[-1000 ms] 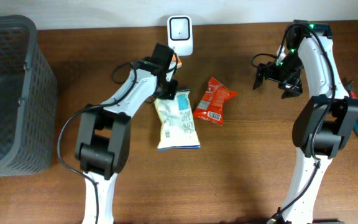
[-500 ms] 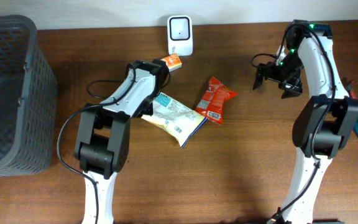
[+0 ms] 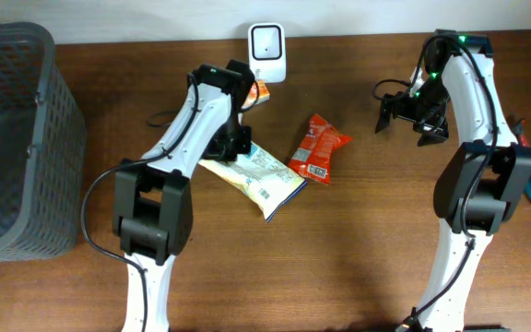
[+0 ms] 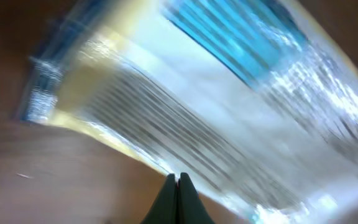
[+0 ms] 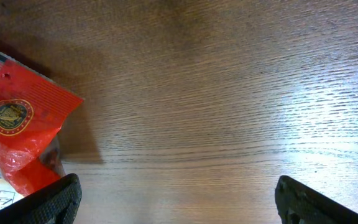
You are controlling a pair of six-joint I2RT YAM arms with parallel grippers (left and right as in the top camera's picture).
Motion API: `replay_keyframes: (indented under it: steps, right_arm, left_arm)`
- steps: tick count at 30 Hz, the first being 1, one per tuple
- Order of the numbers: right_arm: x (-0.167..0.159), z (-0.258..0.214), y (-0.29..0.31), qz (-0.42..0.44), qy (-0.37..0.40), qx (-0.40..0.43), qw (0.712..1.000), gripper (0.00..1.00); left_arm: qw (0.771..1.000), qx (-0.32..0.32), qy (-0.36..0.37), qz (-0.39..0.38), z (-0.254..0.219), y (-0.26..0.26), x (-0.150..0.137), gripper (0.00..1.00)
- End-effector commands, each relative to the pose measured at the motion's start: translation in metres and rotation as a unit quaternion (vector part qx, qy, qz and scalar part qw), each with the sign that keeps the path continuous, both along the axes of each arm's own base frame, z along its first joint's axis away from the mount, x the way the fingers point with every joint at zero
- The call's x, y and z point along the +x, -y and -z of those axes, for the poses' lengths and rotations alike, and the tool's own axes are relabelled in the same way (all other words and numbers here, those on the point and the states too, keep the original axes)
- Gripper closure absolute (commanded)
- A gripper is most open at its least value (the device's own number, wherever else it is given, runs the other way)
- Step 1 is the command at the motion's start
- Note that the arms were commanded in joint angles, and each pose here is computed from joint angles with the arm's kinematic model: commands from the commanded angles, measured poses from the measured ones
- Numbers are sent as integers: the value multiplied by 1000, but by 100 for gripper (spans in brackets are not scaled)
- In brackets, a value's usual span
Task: Scan the item barcode
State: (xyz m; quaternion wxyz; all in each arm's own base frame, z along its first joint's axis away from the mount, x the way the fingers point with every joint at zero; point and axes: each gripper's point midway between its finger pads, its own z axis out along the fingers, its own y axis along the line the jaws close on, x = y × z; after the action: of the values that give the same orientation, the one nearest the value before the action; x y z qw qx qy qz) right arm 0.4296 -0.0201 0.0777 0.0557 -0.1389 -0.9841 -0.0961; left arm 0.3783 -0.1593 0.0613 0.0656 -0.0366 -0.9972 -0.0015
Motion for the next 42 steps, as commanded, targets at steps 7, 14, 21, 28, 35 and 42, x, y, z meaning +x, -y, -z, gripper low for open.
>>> replay_keyframes:
  steps: [7, 14, 21, 28, 35, 42]
  right_arm:
    - [4, -15, -1, -4, 22, 2, 1000, 2]
    - [4, -15, -1, -4, 22, 2, 1000, 2]
    - [4, -15, -1, -4, 22, 2, 1000, 2]
    - [4, -15, -1, -4, 22, 2, 1000, 2]
    - [4, -15, -1, -4, 22, 2, 1000, 2]
    - [4, -15, -1, -4, 22, 2, 1000, 2]
  left_arm:
    - [992, -10, -87, 92, -18, 41, -66, 100]
    - [988, 16, -89, 123, -15, 51, -78, 100]
    - [983, 26, -104, 147, 10, 62, -92, 100]
    - [987, 13, -76, 142, 32, 69, -82, 96]
    - [992, -33, 18, 118, 41, 98, -41, 96]
    - [991, -52, 55, 109, 41, 110, -24, 100]
